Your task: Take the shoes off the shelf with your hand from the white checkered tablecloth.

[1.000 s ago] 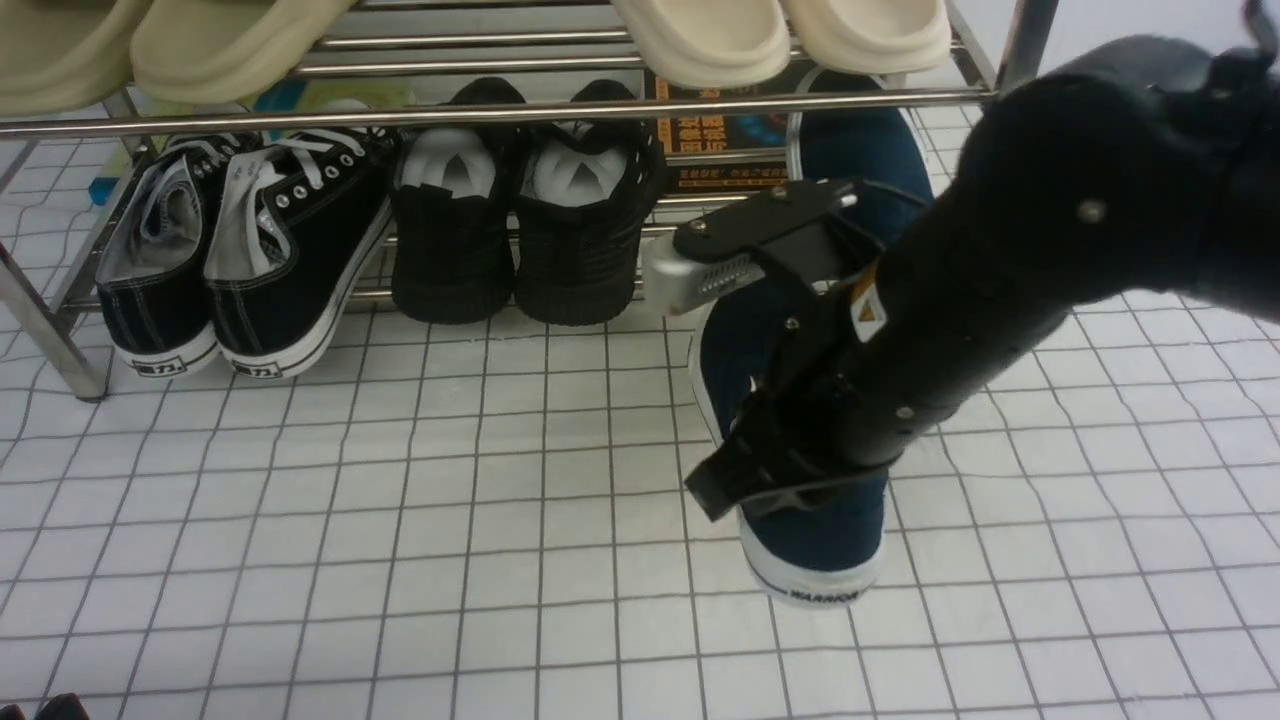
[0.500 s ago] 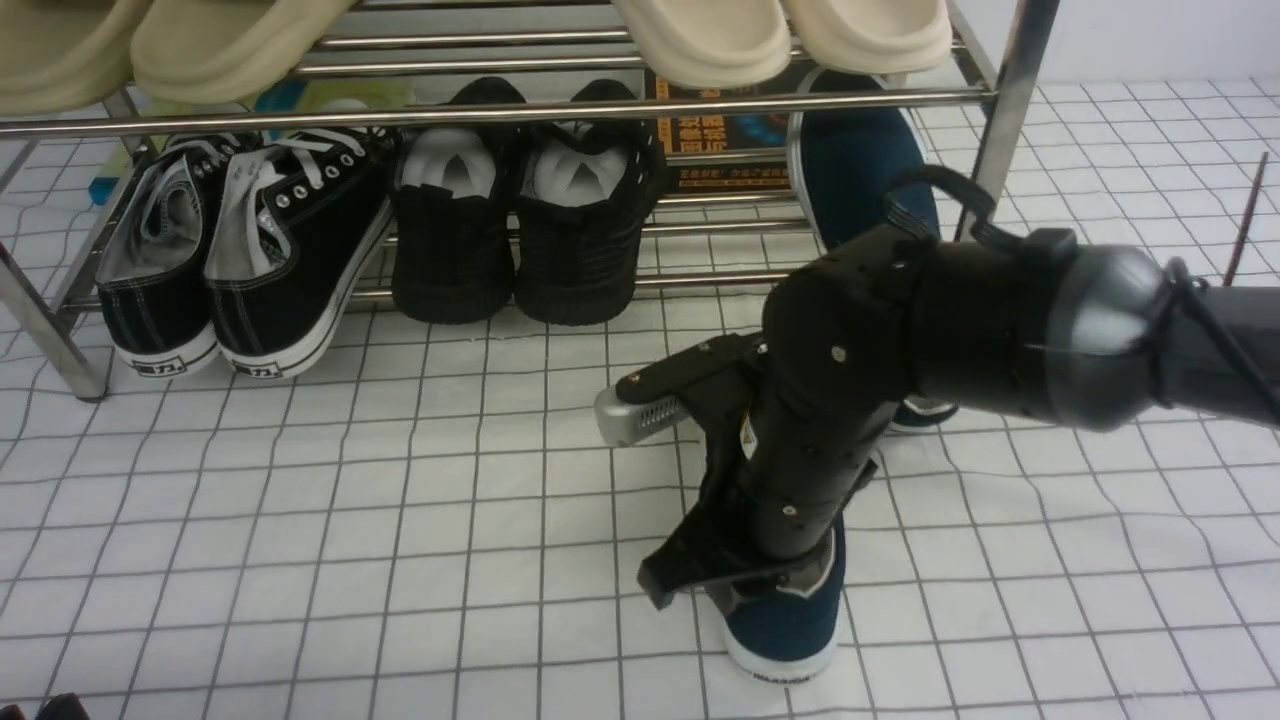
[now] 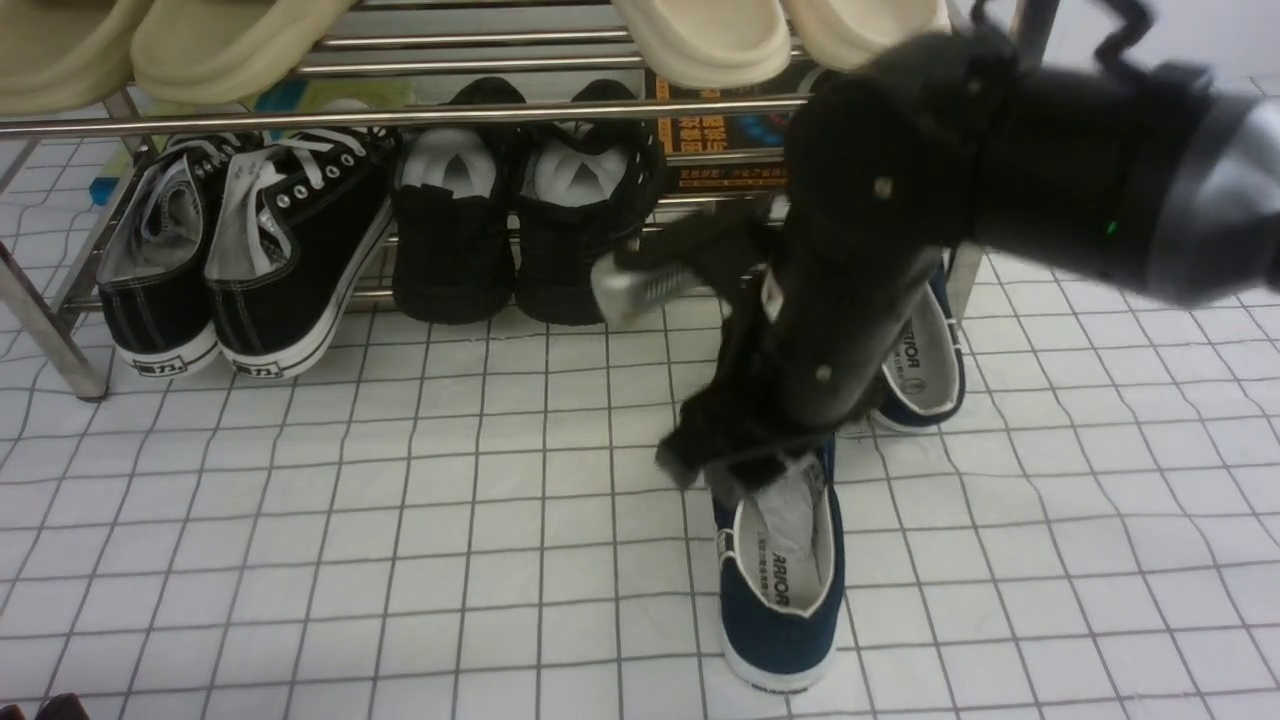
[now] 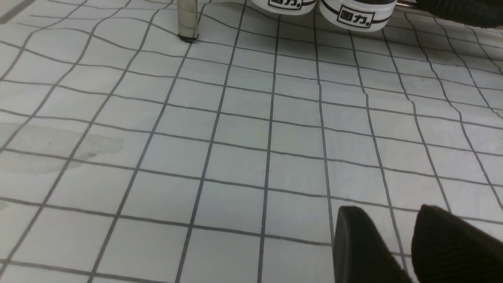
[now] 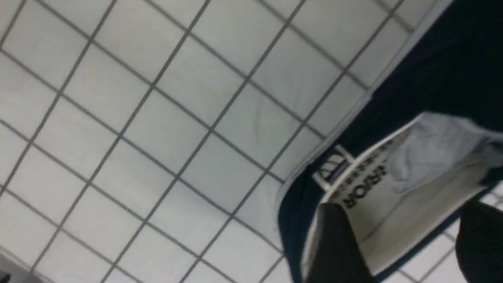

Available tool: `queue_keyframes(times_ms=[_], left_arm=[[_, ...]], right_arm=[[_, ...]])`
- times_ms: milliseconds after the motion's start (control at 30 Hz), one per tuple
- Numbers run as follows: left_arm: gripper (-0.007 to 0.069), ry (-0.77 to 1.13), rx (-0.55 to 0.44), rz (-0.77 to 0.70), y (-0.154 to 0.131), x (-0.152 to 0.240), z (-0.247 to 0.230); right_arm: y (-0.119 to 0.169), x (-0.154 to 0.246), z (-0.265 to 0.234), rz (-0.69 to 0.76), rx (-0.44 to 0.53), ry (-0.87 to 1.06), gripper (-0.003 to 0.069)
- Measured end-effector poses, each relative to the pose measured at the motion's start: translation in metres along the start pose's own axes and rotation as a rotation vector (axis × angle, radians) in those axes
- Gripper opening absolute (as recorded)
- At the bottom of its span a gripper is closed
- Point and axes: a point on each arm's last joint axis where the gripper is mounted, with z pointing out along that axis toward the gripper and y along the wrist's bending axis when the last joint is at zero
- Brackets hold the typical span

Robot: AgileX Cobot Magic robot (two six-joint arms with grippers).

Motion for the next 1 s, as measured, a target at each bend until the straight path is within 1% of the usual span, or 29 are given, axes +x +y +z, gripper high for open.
queue_keyframes(times_ms=[33,100,200,233,367,600,867,933,1000], left_arm=[[0.0239,0.0,0.0,0.0,0.0,0.0,0.0],[0.0239,0.0,0.0,0.0,0.0,0.0,0.0],[0.0239,0.0,0.0,0.0,0.0,0.0,0.0],[0.0239,0.0,0.0,0.0,0.0,0.0,0.0],[0.0239,0.0,0.0,0.0,0.0,0.0,0.0],[0.0239,0.0,0.0,0.0,0.0,0.0,0.0],[0.0239,0.0,0.0,0.0,0.0,0.0,0.0],[0.0239,0.0,0.0,0.0,0.0,0.0,0.0],[0.0239,0.0,0.0,0.0,0.0,0.0,0.0]], right_arm=[[-0.005,-0.003,-0.003,0.012,0.027,-0.019,0.0417],[-0.023,-0.013,-0.013,0.085,0.098,-0.08,0.0418],[-0.053,-0.025,-0.018,0.212,0.158,-0.182,0.0419],[-0.055,-0.025,-0.018,0.222,0.162,-0.188,0.0419],[-0.085,-0.032,-0.005,0.305,0.193,-0.216,0.0419],[-0.109,-0.034,0.032,0.352,0.222,-0.148,0.0419],[-0.118,-0.037,0.071,0.324,0.265,-0.114,0.0416],[-0.123,-0.039,0.08,0.317,0.3,-0.127,0.0384],[-0.127,-0.04,0.086,0.316,0.336,-0.136,0.033]])
